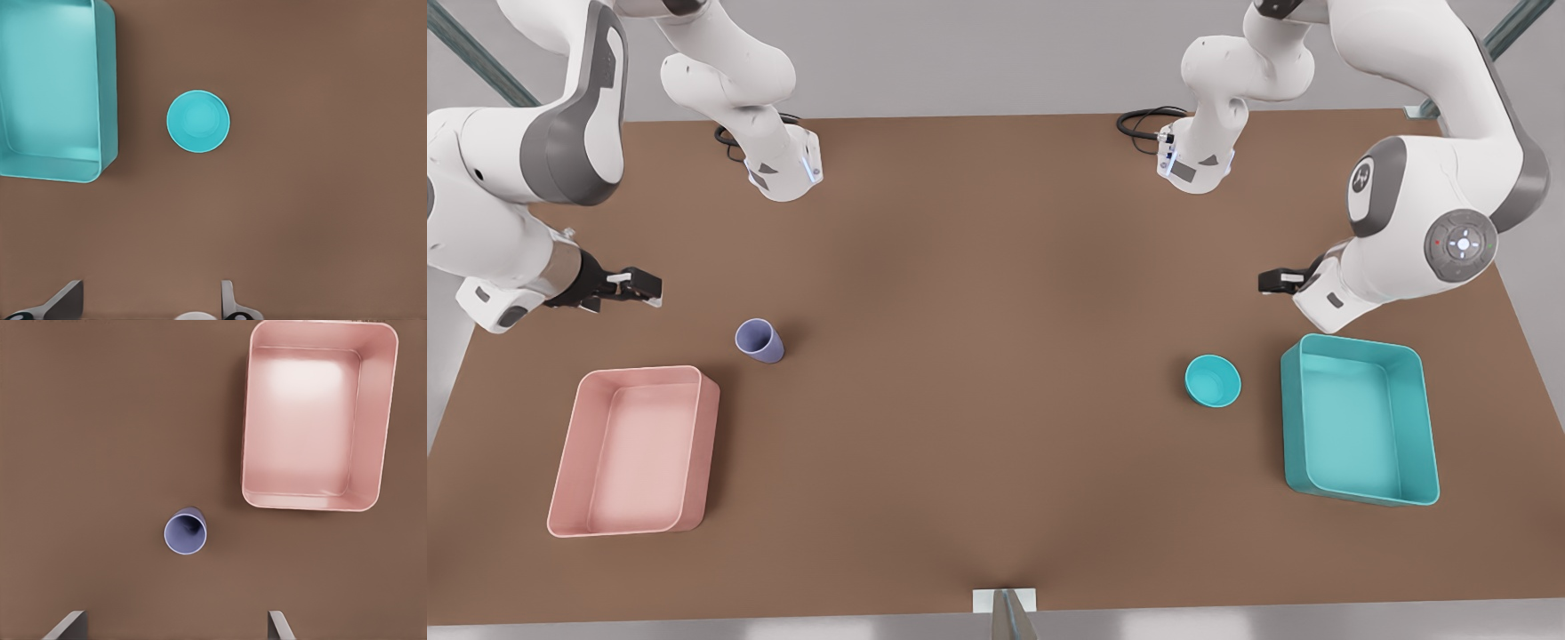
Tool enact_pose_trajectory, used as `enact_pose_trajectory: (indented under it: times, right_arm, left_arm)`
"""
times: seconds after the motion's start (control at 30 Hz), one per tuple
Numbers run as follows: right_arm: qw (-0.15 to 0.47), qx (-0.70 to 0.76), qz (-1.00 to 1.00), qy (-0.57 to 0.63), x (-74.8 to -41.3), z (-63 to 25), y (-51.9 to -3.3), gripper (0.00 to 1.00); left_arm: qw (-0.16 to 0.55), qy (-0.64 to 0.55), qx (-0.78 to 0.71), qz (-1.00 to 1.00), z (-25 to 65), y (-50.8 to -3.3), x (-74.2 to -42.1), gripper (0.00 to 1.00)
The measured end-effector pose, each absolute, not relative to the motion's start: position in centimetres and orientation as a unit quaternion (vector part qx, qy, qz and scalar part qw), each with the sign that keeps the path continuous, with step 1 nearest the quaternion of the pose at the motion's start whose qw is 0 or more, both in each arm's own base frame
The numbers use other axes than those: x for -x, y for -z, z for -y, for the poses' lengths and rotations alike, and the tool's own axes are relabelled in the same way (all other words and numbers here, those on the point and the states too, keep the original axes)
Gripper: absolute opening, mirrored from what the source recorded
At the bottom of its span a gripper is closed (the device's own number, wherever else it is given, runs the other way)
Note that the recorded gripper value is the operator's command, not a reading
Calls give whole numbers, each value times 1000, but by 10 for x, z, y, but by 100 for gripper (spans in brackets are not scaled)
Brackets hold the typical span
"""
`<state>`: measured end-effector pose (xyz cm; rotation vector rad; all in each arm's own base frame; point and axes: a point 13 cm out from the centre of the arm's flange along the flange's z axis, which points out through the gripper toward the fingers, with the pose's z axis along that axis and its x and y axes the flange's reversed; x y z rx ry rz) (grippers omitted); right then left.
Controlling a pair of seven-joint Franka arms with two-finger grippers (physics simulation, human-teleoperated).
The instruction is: Put the bowls and cups in different boxes
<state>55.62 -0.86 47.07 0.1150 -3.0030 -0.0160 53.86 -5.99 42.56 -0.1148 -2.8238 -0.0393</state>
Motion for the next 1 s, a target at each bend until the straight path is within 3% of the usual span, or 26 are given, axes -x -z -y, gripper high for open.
enact_pose_trajectory:
  times: [0.1, 0.27, 0.37, 0.43, 0.6, 0.83, 0.9, 0.93, 0.97, 1.0]
  right_arm:
    - [75, -40, 996, 6, -557, 9, -463, 100]
    - [162, -86, 983, 2, -535, -42, -346, 100]
    - [167, -87, 982, 2, -515, -44, -302, 100]
    - [157, -79, 984, 5, -498, -35, -283, 100]
    - [112, -48, 992, 6, -492, -5, -239, 100]
    - [77, -31, 997, 6, -488, 6, -173, 100]
    - [71, -36, 997, 4, -491, 0, -162, 100]
    - [68, -36, 997, 4, -492, -1, -159, 100]
    - [66, -34, 997, 3, -493, 1, -156, 100]
    - [65, -30, 997, 3, -493, 5, -153, 100]
  left_arm:
    - [171, 18, 44, 984, 65, -404, -544, 100]
    - [202, 42, 99, 973, 132, -252, -571, 100]
    - [208, 56, 109, 970, 122, -156, -546, 100]
    - [190, 58, 113, 973, 117, -122, -540, 100]
    - [134, 53, 122, 982, 119, -93, -550, 100]
    - [114, 52, 128, 984, 121, -63, -553, 100]
    - [112, 53, 129, 984, 121, -55, -553, 74]
    - [110, 54, 130, 984, 121, -54, -554, 52]
    - [107, 54, 130, 984, 121, -54, -556, 36]
    - [104, 57, 131, 984, 120, -54, -558, 34]
